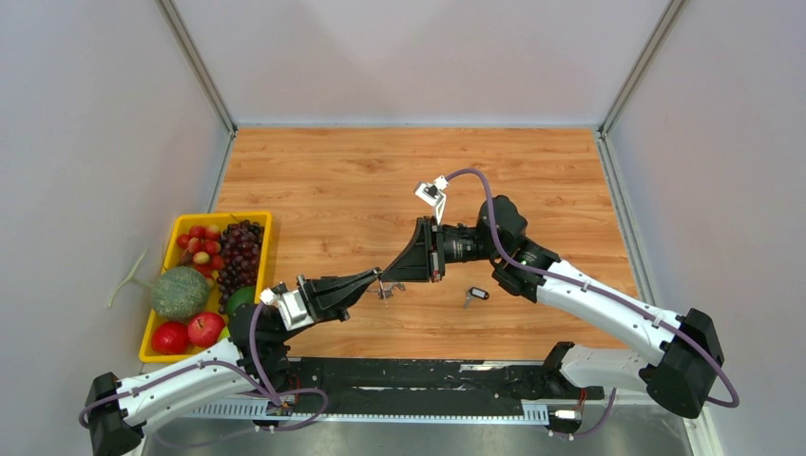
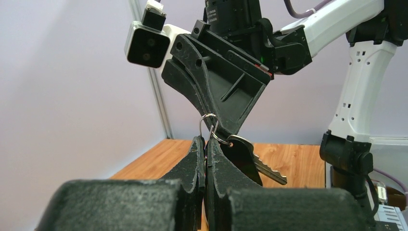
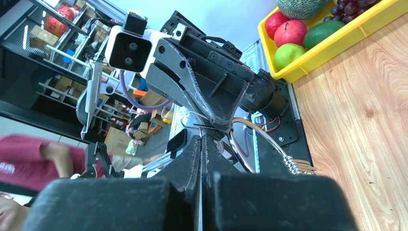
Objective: Put the keys on the keyring
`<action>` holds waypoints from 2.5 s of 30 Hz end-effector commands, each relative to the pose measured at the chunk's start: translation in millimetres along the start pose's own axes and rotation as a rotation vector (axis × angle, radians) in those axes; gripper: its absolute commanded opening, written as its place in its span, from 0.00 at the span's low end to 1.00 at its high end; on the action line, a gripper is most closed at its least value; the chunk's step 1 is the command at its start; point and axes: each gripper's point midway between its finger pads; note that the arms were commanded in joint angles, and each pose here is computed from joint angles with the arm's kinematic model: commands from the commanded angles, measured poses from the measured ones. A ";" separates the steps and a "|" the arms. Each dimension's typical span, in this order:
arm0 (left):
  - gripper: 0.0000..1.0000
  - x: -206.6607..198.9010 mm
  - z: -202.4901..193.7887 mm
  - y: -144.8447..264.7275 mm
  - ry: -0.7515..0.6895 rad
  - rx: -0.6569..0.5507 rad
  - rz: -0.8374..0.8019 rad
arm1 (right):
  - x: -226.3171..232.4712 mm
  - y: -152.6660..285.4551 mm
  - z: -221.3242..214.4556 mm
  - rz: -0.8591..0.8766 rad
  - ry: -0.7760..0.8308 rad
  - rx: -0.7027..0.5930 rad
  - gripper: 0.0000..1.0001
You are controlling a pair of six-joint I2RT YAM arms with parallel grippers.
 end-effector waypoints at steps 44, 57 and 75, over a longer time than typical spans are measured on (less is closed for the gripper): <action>0.00 -27.7 18.5 -2.8 0.015 -0.053 -0.129 | 15.4 -7.7 31.3 -0.018 0.011 -0.124 0.01; 0.00 -24.2 18.5 -2.5 0.014 -0.052 -0.108 | 9.7 -5.7 20.8 -0.039 0.017 -0.093 0.25; 0.00 -12.9 19.0 -3.8 0.033 -0.035 -0.041 | -0.7 20.6 48.0 -0.291 0.289 -0.083 0.39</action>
Point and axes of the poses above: each gripper's point midway between its finger pads, its own y axis back along the fingers, its own x axis along the line the jaws close on, z = x × y, and after that the axes turned 10 degrees about y, right-handed
